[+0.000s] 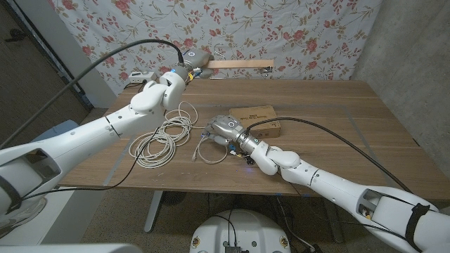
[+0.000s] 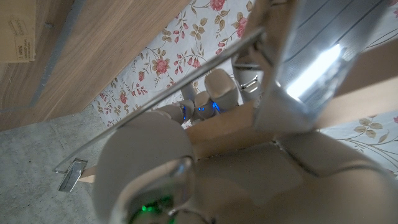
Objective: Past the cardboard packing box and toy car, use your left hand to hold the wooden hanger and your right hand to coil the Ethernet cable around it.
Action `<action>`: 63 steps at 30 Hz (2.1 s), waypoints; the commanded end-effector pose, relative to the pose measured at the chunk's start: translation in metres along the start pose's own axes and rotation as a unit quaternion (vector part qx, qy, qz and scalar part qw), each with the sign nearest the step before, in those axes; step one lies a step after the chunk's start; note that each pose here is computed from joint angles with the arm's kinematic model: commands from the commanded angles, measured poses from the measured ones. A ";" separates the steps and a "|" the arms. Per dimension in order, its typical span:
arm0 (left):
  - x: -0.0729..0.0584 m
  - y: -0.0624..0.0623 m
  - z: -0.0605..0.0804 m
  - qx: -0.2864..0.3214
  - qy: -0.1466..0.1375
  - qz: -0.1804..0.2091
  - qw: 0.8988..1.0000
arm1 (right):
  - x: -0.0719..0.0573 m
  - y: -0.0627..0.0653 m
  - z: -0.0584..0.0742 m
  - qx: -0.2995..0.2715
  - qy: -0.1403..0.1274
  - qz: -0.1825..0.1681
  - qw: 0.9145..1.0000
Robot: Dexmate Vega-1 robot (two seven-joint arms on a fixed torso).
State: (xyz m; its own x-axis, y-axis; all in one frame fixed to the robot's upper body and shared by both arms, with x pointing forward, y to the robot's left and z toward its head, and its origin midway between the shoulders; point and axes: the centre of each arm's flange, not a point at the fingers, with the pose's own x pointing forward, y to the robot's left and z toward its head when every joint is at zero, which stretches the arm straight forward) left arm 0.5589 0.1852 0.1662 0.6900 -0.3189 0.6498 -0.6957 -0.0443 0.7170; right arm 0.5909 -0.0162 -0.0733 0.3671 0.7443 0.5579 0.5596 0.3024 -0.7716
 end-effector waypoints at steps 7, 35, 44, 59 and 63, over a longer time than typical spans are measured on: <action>0.008 -0.001 0.001 -0.001 -0.003 0.005 1.000 | -0.006 -0.039 -0.073 0.381 0.144 -0.057 0.912; 0.032 -0.001 0.013 0.012 0.001 0.015 1.000 | -0.058 -0.101 -0.145 0.551 0.143 -0.199 0.798; 0.038 0.000 0.019 0.047 0.045 0.039 0.997 | -0.074 -0.123 -0.149 0.536 0.137 -0.234 0.800; 0.044 -0.002 0.019 0.060 0.047 0.014 0.997 | -0.092 -0.158 -0.157 0.502 0.122 -0.286 0.807; 0.046 -0.001 0.019 0.055 0.038 0.004 0.998 | -0.098 -0.169 -0.159 0.490 0.121 -0.304 0.808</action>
State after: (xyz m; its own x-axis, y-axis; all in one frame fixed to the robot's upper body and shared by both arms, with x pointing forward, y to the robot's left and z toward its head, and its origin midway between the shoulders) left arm 0.5849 0.1550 0.1876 0.6659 -0.2250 0.7113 -0.7443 -0.1358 0.6539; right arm 0.5947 -0.2136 0.0367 0.4982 0.2421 0.8326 -0.1761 0.9685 -0.1763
